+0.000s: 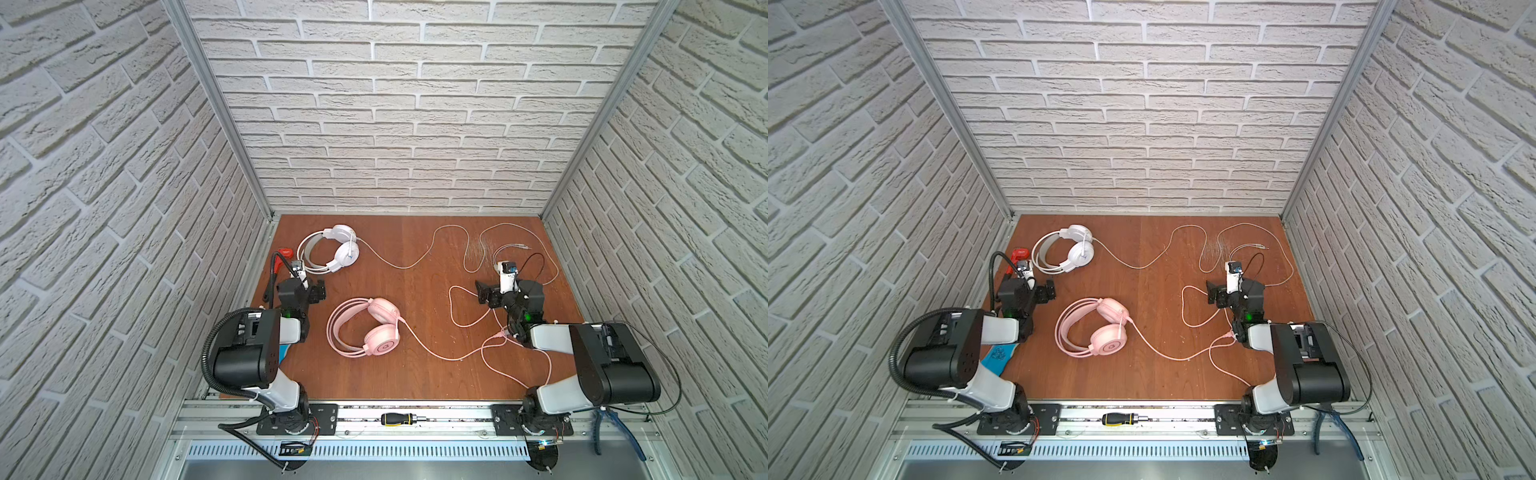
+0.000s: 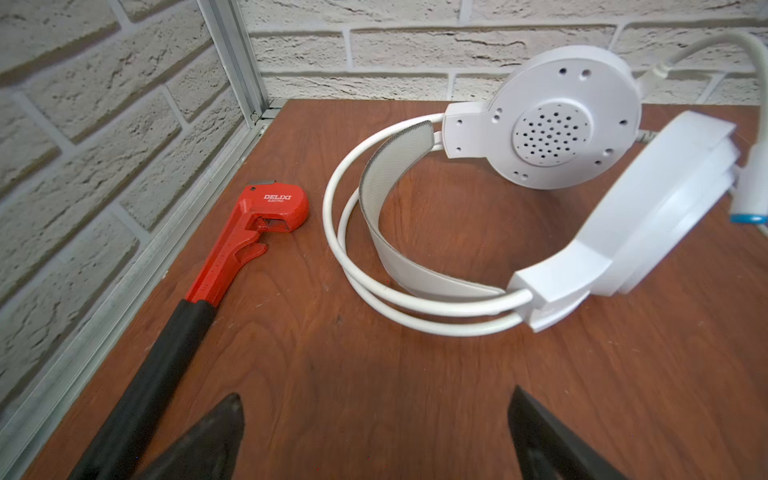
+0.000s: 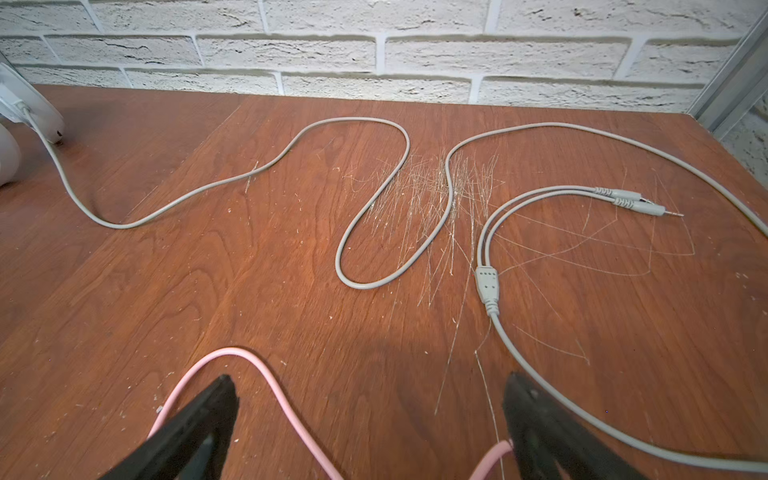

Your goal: Wrap the headphones

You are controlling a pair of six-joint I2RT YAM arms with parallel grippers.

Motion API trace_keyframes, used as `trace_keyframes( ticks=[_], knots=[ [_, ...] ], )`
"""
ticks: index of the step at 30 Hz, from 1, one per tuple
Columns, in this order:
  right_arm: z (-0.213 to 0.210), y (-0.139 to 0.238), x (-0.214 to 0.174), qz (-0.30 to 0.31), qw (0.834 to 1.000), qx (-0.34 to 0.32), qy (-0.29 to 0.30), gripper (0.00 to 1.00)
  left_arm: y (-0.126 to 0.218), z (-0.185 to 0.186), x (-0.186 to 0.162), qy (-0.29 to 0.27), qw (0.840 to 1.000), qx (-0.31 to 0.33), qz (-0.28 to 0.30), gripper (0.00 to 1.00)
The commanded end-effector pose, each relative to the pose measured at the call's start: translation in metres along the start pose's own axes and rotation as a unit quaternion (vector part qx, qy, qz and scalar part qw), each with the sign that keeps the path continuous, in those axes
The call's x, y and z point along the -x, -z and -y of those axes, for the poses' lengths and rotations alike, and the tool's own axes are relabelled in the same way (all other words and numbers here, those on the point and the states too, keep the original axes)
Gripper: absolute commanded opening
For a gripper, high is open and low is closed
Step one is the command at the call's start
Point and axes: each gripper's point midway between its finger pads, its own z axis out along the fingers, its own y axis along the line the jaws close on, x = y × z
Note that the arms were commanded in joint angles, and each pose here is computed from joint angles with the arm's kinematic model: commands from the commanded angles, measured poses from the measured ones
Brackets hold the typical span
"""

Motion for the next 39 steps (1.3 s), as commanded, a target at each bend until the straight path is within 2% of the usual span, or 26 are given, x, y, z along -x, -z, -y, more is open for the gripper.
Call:
trace_keyframes(
  ticks=[1,39],
  knots=[
    [-0.0014,-0.0020,0.0136,0.020,1.000,0.004,0.009,1.00,-0.0007,-0.0022,0.0132,0.001,1.000,0.000,0.026,0.98],
    [-0.0009,-0.0014,0.0139,0.021,1.000,0.002,0.009,1.00,-0.0005,-0.0029,0.0140,0.006,1.000,-0.005,0.027,0.98]
  ],
)
